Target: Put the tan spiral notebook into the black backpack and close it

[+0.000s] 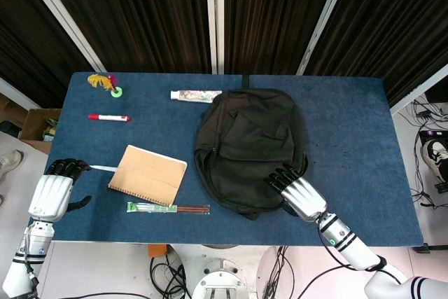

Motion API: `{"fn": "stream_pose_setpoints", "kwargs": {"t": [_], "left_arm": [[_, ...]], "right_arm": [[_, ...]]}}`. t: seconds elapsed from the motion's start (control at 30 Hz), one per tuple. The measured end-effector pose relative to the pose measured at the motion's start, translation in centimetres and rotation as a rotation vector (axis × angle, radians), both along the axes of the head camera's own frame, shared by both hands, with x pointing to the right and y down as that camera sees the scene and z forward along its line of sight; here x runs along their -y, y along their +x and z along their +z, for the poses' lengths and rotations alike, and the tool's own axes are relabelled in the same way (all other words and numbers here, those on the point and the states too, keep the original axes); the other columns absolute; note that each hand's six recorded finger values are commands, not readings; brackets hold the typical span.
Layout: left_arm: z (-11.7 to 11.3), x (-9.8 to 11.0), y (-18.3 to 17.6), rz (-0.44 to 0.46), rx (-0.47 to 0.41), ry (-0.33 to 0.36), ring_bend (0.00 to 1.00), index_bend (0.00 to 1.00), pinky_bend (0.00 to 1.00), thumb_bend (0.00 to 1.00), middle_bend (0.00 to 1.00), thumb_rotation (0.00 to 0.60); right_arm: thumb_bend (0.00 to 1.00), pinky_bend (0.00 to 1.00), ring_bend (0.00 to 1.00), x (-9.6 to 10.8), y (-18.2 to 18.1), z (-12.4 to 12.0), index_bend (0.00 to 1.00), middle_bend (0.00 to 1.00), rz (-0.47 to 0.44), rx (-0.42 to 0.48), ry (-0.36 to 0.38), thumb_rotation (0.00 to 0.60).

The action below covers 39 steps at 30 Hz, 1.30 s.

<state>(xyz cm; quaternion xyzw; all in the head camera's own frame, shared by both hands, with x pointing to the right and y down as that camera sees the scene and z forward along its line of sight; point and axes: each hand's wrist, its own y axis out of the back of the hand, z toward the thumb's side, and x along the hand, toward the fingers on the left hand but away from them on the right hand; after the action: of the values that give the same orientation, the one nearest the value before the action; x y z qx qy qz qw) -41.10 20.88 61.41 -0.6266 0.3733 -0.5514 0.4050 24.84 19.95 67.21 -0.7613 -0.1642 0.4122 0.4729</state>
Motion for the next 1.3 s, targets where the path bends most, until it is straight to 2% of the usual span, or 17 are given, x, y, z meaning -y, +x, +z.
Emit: {"fn": "stream_pose_setpoints", "kwargs": {"t": [0.17,0.27,0.37,0.43,0.63,0.7,0.83,1.07,1.17,1.3], "left_arm": [[0.4,-0.1,0.3,0.016,0.003,-0.017,0.22,0.34,0.23,0.1,0.29,0.6],[0.6,-0.3,0.7,0.031,0.003,-0.029,0.22,0.34,0.23,0.1,0.29,0.6],[0.7,-0.5,0.8,0.037,-0.001,-0.033,0.22,0.34,0.23,0.1,0.29,0.6],[0.8,-0.5,0.9,0.039,-0.002,-0.035,0.22,0.34,0.23,0.1,0.29,0.6],[1.2,-0.2,1.3,0.068,-0.005,-0.045,0.22,0.35,0.23,0.1,0.29,0.6],[1.5,0.0,1.6,0.081,-0.019,-0.045,0.22,0.36,0.24,0.1,0.3,0.6],[2.4,0.3,2.6,0.122,-0.057,-0.045,0.22,0.38,0.25,0.1,0.31,0.6],[5.4,0.2,6.3,0.299,-0.074,-0.035,0.22,0.38,0.25,0.1,0.31,0.6],[6.8,0.0,8.0,0.365,-0.069,-0.03,0.22,0.35,0.25,0.11,0.29,0.6],[8.6,0.0,9.5,0.407,-0.048,-0.042,0.21,0.33,0.25,0.11,0.26,0.6]], "right_arm": [[0.17,0.15,0.13,-0.3,-0.3,0.7,0.21,0.23,-0.015,-0.014,-0.014,0.6],[0.28,0.15,0.13,-0.2,-0.9,0.9,0.22,0.25,-0.017,-0.006,-0.011,0.6],[0.41,0.17,0.18,0.3,-1.7,1.1,0.36,0.34,-0.023,0.006,0.003,0.6],[0.5,0.21,0.24,0.7,-2.2,1.1,0.48,0.41,-0.027,0.018,0.016,0.6],[0.59,0.31,0.38,2.8,-4.3,0.7,0.64,0.53,-0.013,0.083,0.057,0.6],[0.62,0.33,0.42,3.8,-5.1,0.4,0.67,0.56,0.025,0.123,0.054,0.6],[0.63,0.35,0.43,6.4,-6.4,-0.2,0.68,0.56,0.143,0.212,0.039,0.6],[0.63,0.34,0.43,10.4,-8.4,-2.0,0.68,0.55,0.394,0.381,0.0,0.6],[0.63,0.31,0.43,11.4,-8.7,-2.5,0.67,0.54,0.467,0.417,-0.005,0.6],[0.63,0.29,0.43,12.0,-8.6,-2.9,0.67,0.54,0.527,0.448,-0.019,0.6]]}}
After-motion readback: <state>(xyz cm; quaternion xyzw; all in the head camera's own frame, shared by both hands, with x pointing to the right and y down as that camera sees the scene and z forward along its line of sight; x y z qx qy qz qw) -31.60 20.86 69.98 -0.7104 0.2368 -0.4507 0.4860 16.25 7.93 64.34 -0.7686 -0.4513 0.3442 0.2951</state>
